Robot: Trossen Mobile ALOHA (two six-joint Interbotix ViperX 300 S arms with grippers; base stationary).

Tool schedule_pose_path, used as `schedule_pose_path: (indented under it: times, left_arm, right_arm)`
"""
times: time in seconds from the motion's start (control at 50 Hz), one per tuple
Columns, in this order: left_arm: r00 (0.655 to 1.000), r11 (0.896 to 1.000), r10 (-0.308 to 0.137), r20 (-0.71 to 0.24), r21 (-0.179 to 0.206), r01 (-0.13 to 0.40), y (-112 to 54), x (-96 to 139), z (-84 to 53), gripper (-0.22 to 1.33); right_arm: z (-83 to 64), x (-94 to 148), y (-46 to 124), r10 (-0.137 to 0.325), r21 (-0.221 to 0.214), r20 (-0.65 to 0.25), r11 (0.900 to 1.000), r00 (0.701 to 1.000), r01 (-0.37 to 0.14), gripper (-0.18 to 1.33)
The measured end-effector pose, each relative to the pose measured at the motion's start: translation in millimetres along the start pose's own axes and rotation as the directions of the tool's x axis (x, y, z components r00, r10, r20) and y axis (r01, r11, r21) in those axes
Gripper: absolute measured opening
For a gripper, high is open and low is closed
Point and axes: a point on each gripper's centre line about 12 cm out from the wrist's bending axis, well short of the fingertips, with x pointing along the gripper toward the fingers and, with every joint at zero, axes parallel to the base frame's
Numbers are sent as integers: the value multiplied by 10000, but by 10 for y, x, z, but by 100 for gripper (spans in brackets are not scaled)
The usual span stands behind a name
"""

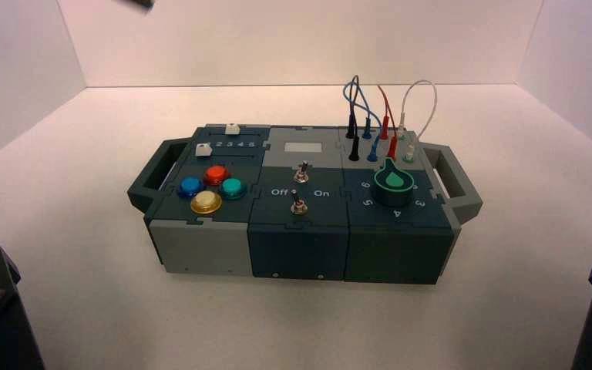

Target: Flip the top switch off with the right gripper.

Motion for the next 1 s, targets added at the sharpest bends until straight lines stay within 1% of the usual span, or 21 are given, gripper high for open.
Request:
schedule_pose_path:
  times: [0.06, 0.08, 0.1, 0.12, 0.14, 0.16, 0.18, 0.24, 0.32, 0.34, 0.4, 0.44, 0.52, 0.6, 0.66, 0.74, 0.8, 0.86, 0.88, 0.9, 1.0]
  left_arm:
    - [9983, 9995, 307, -486, 0, -307, 20, 37, -43, -16]
    - [9976, 9994, 351, -594, 34, -350, 13, 44, -57, -16]
    - [9957, 9986, 525, -764, 139, -516, 6, 58, -79, -16]
    - [9943, 9981, 601, -876, 213, -585, -6, 71, -95, -16]
    - [9941, 9980, 610, -895, 203, -594, -4, 74, -100, -16]
    - [9912, 9971, 729, -1103, 302, -699, -26, 96, -133, -16]
    - [9908, 9970, 739, -1131, 331, -706, -30, 101, -138, -17]
    - [9853, 9954, 924, -1435, 365, -881, -50, 140, -194, -16]
    - [9770, 9937, 1095, -1832, -40, -1121, -42, 192, -274, -16]
    - [9765, 9936, 1103, -1849, -29, -1128, -41, 191, -276, -16]
    - [9727, 9923, 1094, -2048, -350, -1190, -69, 230, -322, -17]
    - [9705, 9925, 1036, -2176, -415, -1152, -109, 261, -354, -16]
    - [9682, 9936, 939, -2320, -397, -1059, -197, 309, -395, -16]
    - [9670, 9940, 872, -2394, -428, -1002, -278, 371, -436, -16]
    - [9651, 9940, 829, -2484, -486, -979, -332, 439, -470, -16]
    - [9628, 9933, 808, -2579, -587, -991, -370, 511, -514, -17]
    - [9655, 9921, 838, -2466, -700, -1040, -366, 551, -533, -16]
    - [9677, 9907, 883, -2361, -804, -1100, -351, 573, -550, -16]
    - [9677, 9907, 883, -2361, -804, -1100, -351, 573, -550, -16]
    - [9695, 9900, 914, -2272, -842, -1131, -343, 585, -555, -17]
    - [9706, 9890, 945, -2212, -905, -1169, -331, 620, -568, -16]
  right_arm:
    - [-41, 49, 80, 162, 78, -495, 9998, 9986, -158, 61]
    - [-62, 73, 104, 210, 97, -677, 9997, 9975, -204, 61]
    - [-79, 93, 127, 262, 116, -807, 9996, 9964, -254, 61]
    - [-100, 111, 155, 332, 129, -964, 9994, 9948, -321, 61]
    - [-119, 129, 181, 402, 172, -1107, 9991, 9930, -385, 61]
    - [-143, 155, 221, 482, 182, -1300, 9988, 9903, -462, 61]
    - [-143, 155, 221, 482, 182, -1300, 9988, 9903, -462, 61]
    - [-209, 194, 294, 634, 227, -1722, 9979, 9830, -603, 61]
    - [-259, 216, 336, 693, 278, -2067, 9975, 9759, -650, 61]
    - [-287, 225, 343, 693, 284, -2224, 9975, 9725, -646, 61]
    - [-330, 228, 349, 641, 270, -2450, 9979, 9674, -593, 61]
    - [-366, 236, 354, 594, 203, -2588, 9982, 9641, -561, 61]
    - [-423, 238, 368, 553, 98, -2792, 9985, 9586, -548, 59]
    - [-511, 261, 395, 479, -63, -3067, 9986, 9506, -524, 48]
    - [-590, 291, 426, 428, -178, -3290, 9985, 9434, -516, 35]
    - [-658, 315, 448, 391, -271, -3496, 9983, 9361, -518, 27]
    - [-710, 334, 467, 399, -299, -3653, 9981, 9300, -546, 11]
    - [-741, 345, 475, 428, -304, -3722, 9978, 9272, -582, -11]
    - [-748, 345, 476, 423, -321, -3734, 9978, 9267, -585, -12]
    - [-769, 352, 485, 439, -330, -3776, 9976, 9249, -608, -16]
    - [-801, 365, 509, 543, -317, -3807, 9969, 9231, -717, -15]
